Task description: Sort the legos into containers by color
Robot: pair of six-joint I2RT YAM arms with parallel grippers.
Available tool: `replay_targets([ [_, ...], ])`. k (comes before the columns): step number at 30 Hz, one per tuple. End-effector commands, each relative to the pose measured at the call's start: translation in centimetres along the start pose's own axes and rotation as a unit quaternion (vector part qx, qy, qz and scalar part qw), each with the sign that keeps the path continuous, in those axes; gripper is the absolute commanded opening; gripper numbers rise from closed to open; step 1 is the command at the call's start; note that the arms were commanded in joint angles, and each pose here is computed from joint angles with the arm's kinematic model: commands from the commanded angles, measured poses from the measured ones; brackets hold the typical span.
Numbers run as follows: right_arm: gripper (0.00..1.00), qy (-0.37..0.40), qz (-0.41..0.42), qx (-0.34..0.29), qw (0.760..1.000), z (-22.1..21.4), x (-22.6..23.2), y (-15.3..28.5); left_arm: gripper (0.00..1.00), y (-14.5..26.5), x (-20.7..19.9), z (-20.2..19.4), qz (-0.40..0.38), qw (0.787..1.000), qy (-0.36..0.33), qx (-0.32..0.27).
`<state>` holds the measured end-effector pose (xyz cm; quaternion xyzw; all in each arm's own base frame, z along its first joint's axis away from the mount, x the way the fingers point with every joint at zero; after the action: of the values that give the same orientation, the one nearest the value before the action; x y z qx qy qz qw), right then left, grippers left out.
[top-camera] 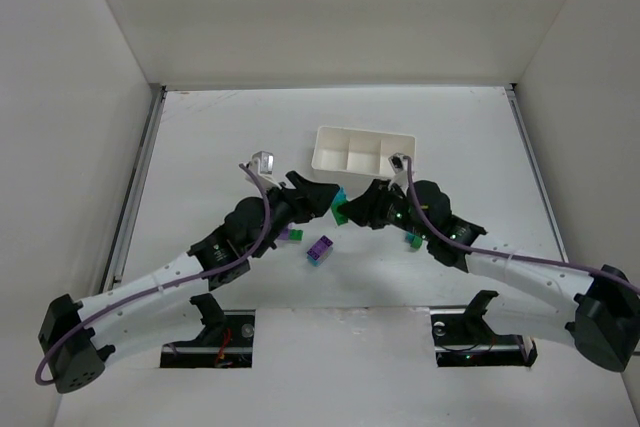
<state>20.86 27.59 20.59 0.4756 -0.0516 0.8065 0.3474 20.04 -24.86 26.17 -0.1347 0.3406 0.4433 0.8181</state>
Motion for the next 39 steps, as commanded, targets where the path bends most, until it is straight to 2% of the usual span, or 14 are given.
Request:
replay_targets([
  [1,0.3,-0.001,0.043,-0.023,0.999,1.2,1.8,0.0,0.66,0.0,-0.5,0.4,-0.007,1.0,0.009,-0.004],
  [8,0.3,0.059,-0.028,-0.049,0.997,1.3,0.0,-0.9,0.66,-0.8,1.9,-1.0,0.081,0.996,-0.021,0.037],
  [13,0.3,0.081,-0.04,-0.05,0.995,1.0,0.2,-1.4,0.66,-2.0,1.5,-2.1,0.078,0.995,-0.013,0.062],
  [28,0.3,0.096,-0.039,-0.073,0.992,1.1,0.5,-0.9,0.64,-4.1,2.9,-3.6,0.097,0.992,0.044,0.062],
  [39,0.3,0.091,-0.041,-0.066,0.993,0.3,-0.4,-0.9,0.55,-4.7,3.6,-3.9,0.104,0.992,0.061,0.025],
])
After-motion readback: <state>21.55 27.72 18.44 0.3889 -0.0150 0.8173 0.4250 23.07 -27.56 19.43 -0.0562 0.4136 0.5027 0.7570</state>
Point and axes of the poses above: each gripper's point midway between its finger pads, its own y axis back along the fingers, its own x axis along the line the jaws close on, z = x × y, the point moved 3 cm from there along y, back along the fingers, and after that the axes turned 8 degrees about -y, right-handed, at the moved point
